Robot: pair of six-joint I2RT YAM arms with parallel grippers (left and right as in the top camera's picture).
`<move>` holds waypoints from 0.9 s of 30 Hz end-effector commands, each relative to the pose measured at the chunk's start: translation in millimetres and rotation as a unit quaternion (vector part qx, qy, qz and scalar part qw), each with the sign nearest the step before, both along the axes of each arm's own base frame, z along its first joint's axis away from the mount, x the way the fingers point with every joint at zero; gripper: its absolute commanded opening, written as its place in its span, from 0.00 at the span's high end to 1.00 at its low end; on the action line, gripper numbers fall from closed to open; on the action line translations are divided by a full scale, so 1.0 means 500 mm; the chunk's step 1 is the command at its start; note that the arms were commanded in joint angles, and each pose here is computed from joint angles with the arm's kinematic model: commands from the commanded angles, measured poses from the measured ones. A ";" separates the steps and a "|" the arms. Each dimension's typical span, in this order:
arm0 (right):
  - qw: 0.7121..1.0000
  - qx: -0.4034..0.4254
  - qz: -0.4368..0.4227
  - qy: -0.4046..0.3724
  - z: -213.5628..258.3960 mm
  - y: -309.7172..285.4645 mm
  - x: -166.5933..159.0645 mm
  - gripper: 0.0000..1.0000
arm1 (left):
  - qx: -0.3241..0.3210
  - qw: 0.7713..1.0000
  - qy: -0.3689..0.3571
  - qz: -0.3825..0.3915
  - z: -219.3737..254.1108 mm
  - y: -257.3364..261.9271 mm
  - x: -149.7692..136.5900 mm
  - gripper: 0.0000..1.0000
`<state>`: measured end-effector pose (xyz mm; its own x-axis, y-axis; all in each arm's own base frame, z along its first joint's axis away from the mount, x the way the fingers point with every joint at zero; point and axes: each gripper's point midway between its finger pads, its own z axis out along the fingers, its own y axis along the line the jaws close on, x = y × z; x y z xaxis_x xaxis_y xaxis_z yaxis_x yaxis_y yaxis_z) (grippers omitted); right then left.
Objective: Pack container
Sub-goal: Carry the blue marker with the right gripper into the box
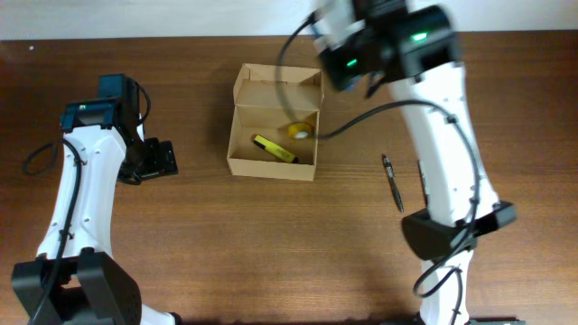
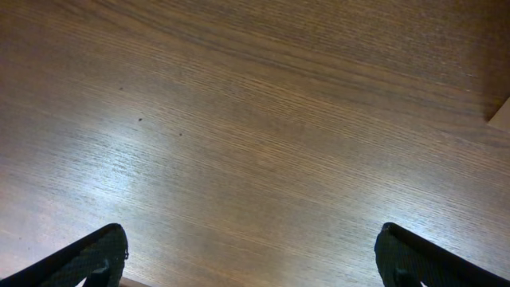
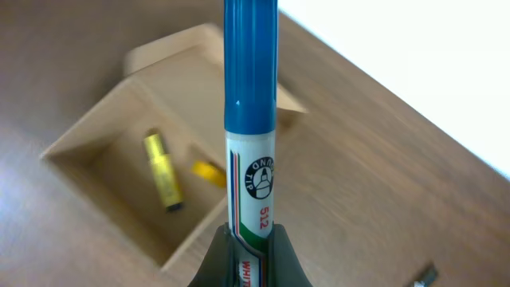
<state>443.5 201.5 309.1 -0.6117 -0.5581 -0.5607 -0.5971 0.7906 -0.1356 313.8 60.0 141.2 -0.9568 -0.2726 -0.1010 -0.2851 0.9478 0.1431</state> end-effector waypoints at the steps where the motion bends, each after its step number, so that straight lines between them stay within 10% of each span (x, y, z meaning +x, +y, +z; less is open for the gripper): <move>1: 0.992 -0.079 0.095 0.006 -0.060 0.058 -0.023 0.96 | -0.003 1.000 -0.001 -0.005 0.001 0.000 -0.002 0.00; 27: 0.927 -0.131 0.350 0.029 -0.416 0.233 -0.063 0.96 | -0.003 1.000 -0.001 -0.005 0.001 0.000 -0.002 0.00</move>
